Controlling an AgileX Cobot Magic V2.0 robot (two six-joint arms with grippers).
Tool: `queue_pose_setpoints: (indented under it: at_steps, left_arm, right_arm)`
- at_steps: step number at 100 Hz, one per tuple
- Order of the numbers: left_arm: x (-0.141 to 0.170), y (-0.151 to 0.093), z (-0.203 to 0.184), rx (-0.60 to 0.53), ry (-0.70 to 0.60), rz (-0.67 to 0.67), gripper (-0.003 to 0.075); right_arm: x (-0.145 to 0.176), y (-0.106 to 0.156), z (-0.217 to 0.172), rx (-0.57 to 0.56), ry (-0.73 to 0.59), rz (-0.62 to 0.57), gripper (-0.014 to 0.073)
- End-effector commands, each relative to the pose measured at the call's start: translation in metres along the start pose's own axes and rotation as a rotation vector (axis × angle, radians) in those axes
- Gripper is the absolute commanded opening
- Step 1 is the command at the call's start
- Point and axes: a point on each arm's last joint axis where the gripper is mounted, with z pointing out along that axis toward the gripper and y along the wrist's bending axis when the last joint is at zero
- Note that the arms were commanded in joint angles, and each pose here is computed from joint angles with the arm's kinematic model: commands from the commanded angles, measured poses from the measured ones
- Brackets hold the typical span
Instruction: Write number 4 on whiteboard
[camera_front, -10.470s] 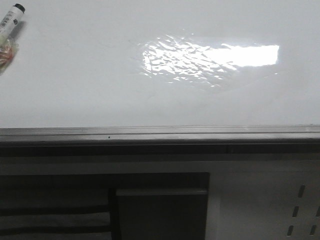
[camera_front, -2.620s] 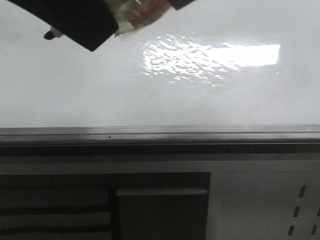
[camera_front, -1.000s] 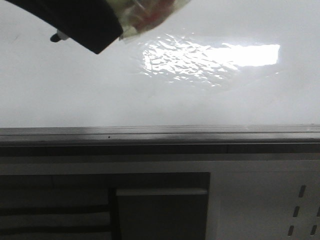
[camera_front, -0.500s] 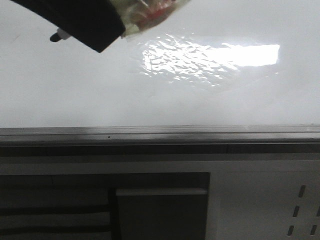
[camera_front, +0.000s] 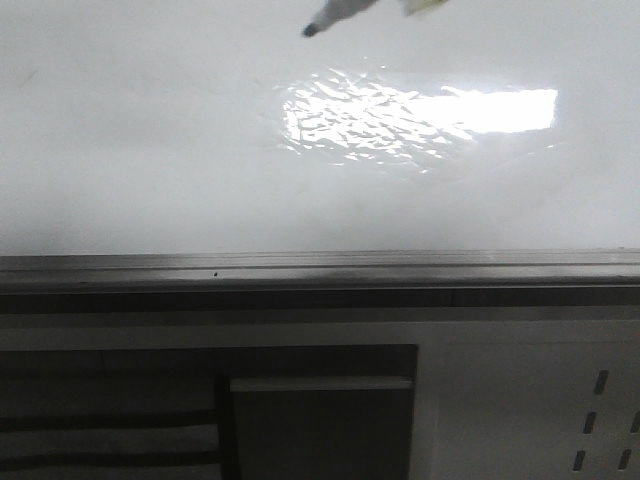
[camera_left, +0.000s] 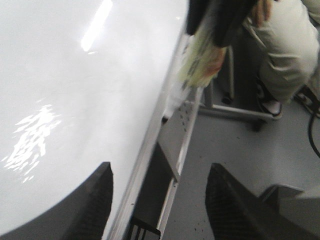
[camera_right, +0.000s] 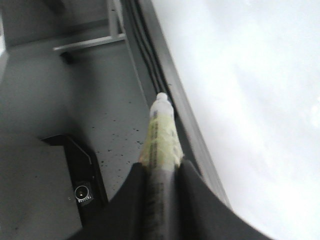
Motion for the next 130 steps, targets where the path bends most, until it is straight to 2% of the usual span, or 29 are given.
queue_pose_setpoints:
  at_steps: [1,10,16,36,53,68,87,94,105,115,130]
  left_arm:
    - [-0.004,0.005,-0.028,-0.113,-0.106,-0.098,0.0384]
    - [0.013,0.006,-0.043,-0.205,-0.124,-0.19,0.0384]
    - [0.027,0.006,-0.048,-0.272,-0.142,-0.264,0.0384]
    - [0.064,0.0,-0.053,-0.404,-0.153,-0.349,0.0384]
    - [0.076,0.0,-0.046,-0.4,-0.125,-0.377,0.0384]
    - [0.074,-0.001,-0.045,-0.385,-0.148,-0.402,0.0384]
    - [0.073,0.0,-0.045,-0.392,-0.156,-0.403,0.0384]
    - [0.073,0.0,-0.045,-0.392,-0.156,-0.403,0.0384]
    - [0.073,0.0,-0.045,-0.392,-0.156,-0.403,0.0384]
    - [0.073,0.0,-0.045,-0.392,-0.156,-0.403,0.0384]
    - [0.073,0.0,-0.045,-0.393,-0.157,-0.403,0.0384]
  right_arm:
    - [0.001,-0.005,-0.027,0.185,-0.073,0.107,-0.0062]
    - [0.015,-0.005,-0.035,0.314,-0.111,0.225,-0.0062]
    - [0.027,-0.002,-0.033,0.349,-0.137,0.286,-0.0062]
    - [0.054,0.011,-0.023,0.387,-0.231,0.277,-0.0066]
    - [0.058,0.013,-0.02,0.387,-0.248,0.281,-0.0066]
    - [0.043,0.011,-0.016,0.298,-0.268,0.37,-0.0066]
    - [0.015,-0.004,-0.013,0.203,-0.092,0.395,-0.0066]
    - [0.004,-0.01,-0.013,0.19,-0.068,0.395,-0.0066]
    - [0.003,-0.009,0.001,0.156,-0.161,0.454,-0.0066]
    - [0.011,-0.01,0.02,0.203,-0.297,0.483,-0.0066]
    - [0.015,-0.018,0.039,0.21,-0.278,0.535,-0.0066]
